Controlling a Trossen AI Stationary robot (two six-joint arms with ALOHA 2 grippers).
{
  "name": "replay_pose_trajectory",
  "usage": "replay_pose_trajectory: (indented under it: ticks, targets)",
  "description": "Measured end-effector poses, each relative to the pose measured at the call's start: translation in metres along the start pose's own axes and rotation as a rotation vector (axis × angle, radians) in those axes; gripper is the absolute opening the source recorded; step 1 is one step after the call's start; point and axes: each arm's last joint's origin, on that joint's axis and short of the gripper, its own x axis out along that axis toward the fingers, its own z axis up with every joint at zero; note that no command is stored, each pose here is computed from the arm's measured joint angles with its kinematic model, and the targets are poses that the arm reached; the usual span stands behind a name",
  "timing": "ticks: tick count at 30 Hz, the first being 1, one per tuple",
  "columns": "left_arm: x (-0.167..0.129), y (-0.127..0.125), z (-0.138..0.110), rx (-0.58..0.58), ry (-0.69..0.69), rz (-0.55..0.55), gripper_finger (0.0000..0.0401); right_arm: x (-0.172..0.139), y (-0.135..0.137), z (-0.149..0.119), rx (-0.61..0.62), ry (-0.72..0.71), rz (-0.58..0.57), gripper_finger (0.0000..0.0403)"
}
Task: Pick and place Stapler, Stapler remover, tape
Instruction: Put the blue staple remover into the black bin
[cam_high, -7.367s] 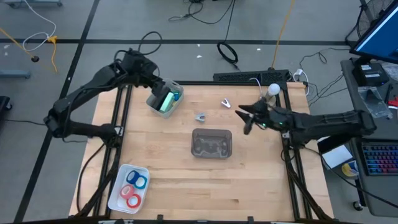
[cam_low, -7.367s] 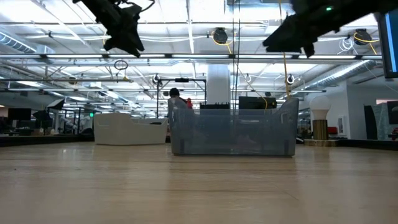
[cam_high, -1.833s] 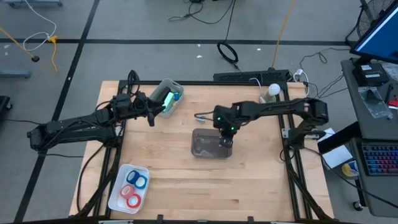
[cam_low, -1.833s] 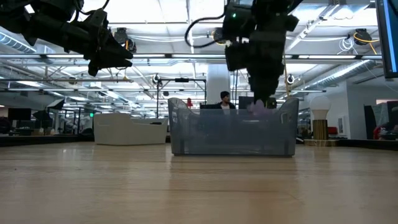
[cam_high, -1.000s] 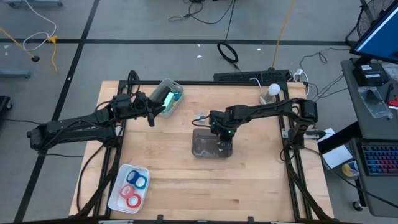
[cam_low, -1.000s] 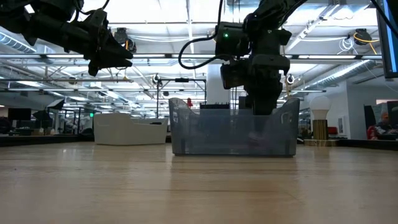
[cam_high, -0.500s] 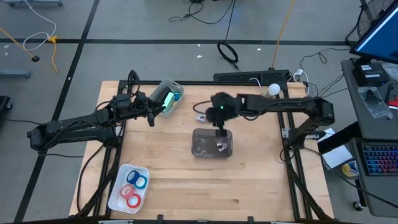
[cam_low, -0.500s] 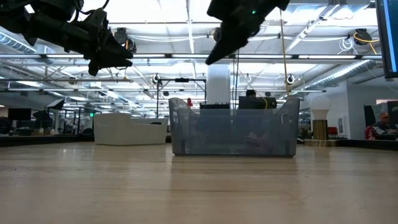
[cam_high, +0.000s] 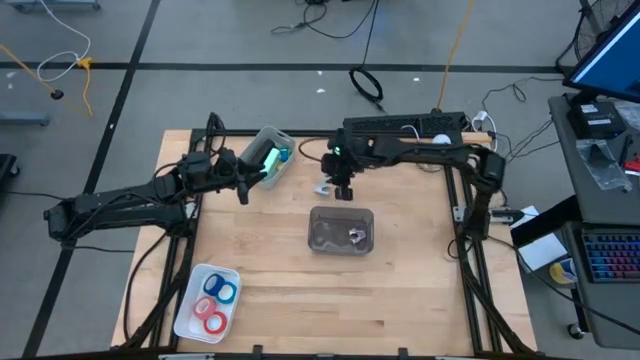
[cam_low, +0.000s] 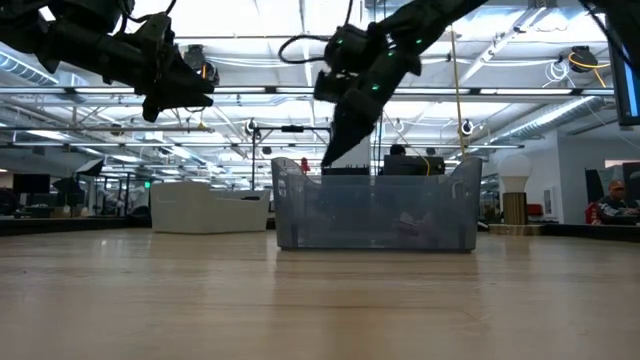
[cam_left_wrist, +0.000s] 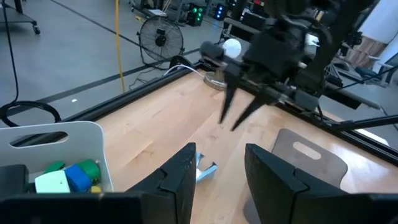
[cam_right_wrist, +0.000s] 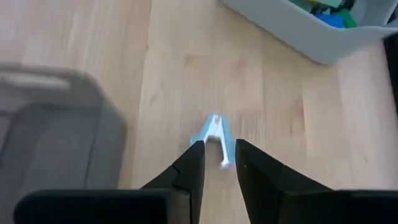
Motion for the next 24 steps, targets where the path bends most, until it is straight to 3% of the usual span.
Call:
replay_pose_trajectory:
  ticks: [6,13,18,24]
  targets:
    - [0.0,0.0,0.0,0.0,-0.005,-0.003,0.0136,0.013,-0.027,0.011,0.076,0.053,0.08,0.01]
    - [0.0,0.0,0.0,0.0,-0.005,-0.003,0.0136,0.036,-0.039,0.015,0.135,0.179,0.147,0.0123]
    - [0.0,0.0,0.001,-0.006,-0.005,-0.002,0.0136,0.05,-0.043,0.016,0.167,0.208,0.147,0.0156]
    - [0.0,0.0,0.001,-0.006,-0.006,-0.002,0.0136,0.056,-0.047,0.014,0.182,0.254,0.052,0.0196]
